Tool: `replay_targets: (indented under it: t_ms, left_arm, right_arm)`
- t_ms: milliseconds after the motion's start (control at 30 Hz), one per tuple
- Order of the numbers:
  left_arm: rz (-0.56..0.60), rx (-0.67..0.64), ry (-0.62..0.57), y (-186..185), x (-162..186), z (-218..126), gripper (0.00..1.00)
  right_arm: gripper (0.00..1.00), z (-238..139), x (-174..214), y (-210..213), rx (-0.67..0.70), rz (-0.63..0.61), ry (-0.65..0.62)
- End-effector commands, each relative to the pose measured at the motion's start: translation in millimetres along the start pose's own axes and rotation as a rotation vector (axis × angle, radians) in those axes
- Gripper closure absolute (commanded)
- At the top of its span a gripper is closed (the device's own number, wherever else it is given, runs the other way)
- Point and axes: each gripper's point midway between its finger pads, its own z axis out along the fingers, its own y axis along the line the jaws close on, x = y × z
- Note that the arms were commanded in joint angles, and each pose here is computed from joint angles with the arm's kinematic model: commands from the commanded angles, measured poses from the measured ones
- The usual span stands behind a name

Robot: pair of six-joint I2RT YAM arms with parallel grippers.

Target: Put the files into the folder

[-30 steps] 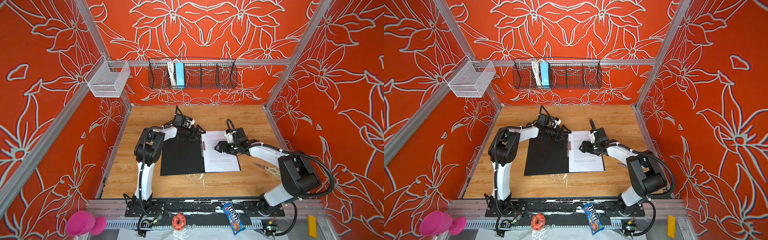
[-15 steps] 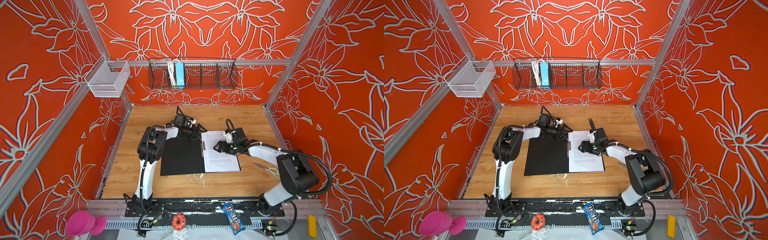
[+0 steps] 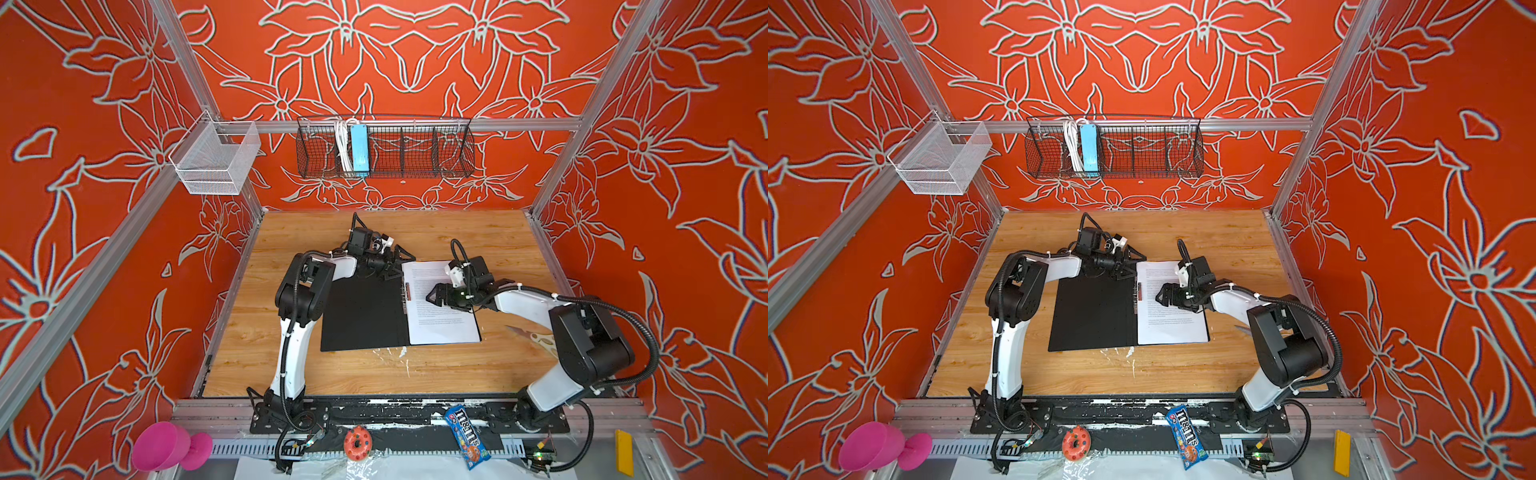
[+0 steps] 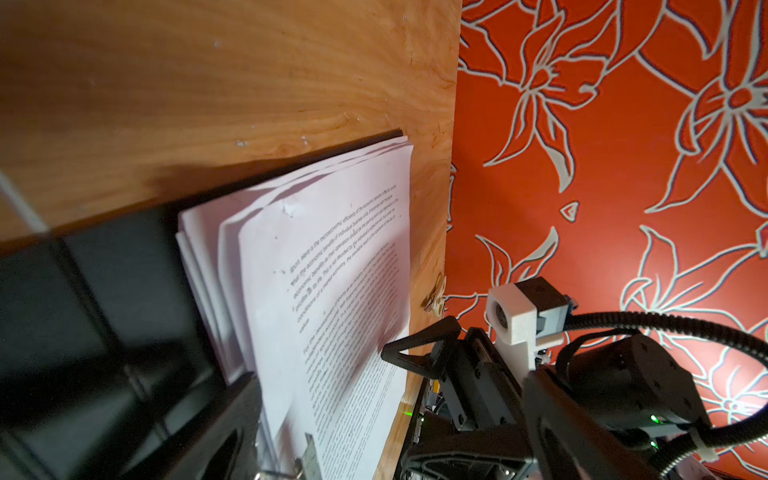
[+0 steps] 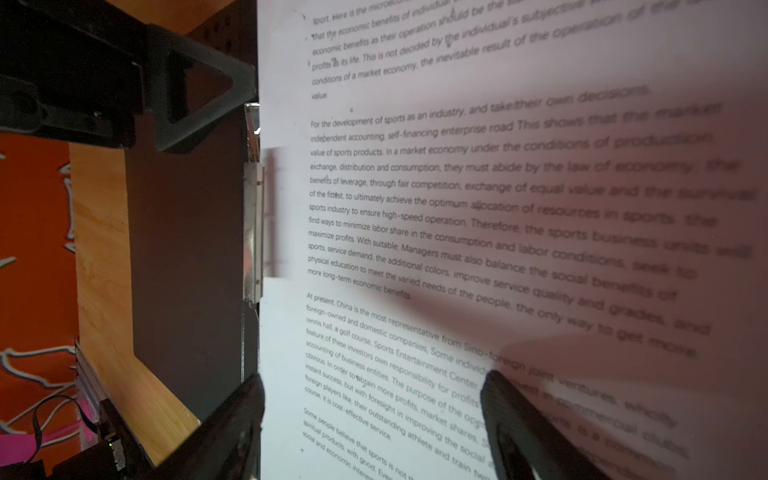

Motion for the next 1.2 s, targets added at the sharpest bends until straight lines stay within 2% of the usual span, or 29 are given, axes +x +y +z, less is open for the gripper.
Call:
replay_targets:
  t_ms: [0, 167, 467, 1167]
  left_arm:
    - [0.032, 0.039, 0.012, -21.1, 4.2, -4.7, 0.03]
    - [0.018, -0.029, -0.032, -4.5, -1.9, -13.0, 0.02]
    - [0.012, 0.014, -0.004, -6.3, 6.3, -10.4, 0.03]
    - [0.089, 0.147, 0.011, -65.5, 21.6, -16.4, 0.03]
  right_arm:
    - [0.17, 1.8, -1.5, 0.9, -0.010, 0.009, 0.004]
    - [0.17, 2.8, -0.7, 1.7, -0.018, 0.011, 0.008]
    - [0.17, 5.5, -0.4, 0.5, -0.017, 0.012, 0.016]
    - [0.16, 3.6, -1.1, 3.3, -0.028, 0.004, 0.009]
